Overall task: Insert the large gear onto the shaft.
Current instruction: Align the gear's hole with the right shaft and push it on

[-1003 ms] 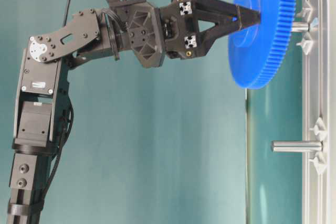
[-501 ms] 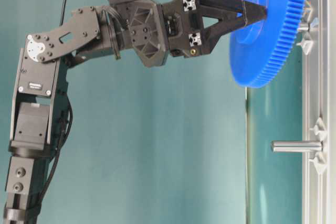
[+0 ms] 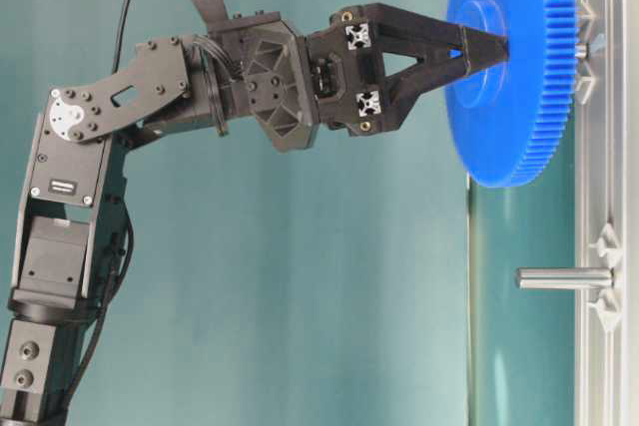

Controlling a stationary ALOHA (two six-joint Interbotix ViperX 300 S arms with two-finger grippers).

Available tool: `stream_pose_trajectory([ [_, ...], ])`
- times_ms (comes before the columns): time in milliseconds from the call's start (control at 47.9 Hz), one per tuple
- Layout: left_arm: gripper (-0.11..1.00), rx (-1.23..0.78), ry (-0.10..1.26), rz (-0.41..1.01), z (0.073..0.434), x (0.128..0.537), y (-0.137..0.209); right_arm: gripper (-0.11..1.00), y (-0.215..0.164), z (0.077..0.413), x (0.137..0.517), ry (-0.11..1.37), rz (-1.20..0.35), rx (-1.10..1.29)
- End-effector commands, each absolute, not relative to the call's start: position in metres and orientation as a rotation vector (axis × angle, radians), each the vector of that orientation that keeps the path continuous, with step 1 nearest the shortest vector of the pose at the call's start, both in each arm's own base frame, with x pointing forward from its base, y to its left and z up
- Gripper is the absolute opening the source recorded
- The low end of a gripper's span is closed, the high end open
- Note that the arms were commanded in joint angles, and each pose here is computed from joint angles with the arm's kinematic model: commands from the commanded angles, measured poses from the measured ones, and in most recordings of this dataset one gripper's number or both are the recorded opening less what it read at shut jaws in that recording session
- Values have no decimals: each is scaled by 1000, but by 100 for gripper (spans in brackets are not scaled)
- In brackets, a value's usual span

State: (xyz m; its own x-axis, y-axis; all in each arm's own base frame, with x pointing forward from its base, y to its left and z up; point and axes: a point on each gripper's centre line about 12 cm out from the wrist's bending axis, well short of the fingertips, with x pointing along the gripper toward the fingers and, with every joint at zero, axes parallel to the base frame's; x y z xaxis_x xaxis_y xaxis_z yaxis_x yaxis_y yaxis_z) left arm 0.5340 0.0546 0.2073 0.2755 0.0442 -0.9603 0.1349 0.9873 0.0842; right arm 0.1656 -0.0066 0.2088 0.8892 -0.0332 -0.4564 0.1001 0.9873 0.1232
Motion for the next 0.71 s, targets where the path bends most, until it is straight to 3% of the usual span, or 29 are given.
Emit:
stream_pose_trajectory([
  [0,77,158,1256,-49,216,538,61,3,-7,212,167,461,-71,154],
  [376,77,129,1248,-3,220,534,90,3,-7,213,167,460,-71,154],
  [689,77,127,1252,-2,220,534,91,3,-7,212,167,464,-73,154],
])
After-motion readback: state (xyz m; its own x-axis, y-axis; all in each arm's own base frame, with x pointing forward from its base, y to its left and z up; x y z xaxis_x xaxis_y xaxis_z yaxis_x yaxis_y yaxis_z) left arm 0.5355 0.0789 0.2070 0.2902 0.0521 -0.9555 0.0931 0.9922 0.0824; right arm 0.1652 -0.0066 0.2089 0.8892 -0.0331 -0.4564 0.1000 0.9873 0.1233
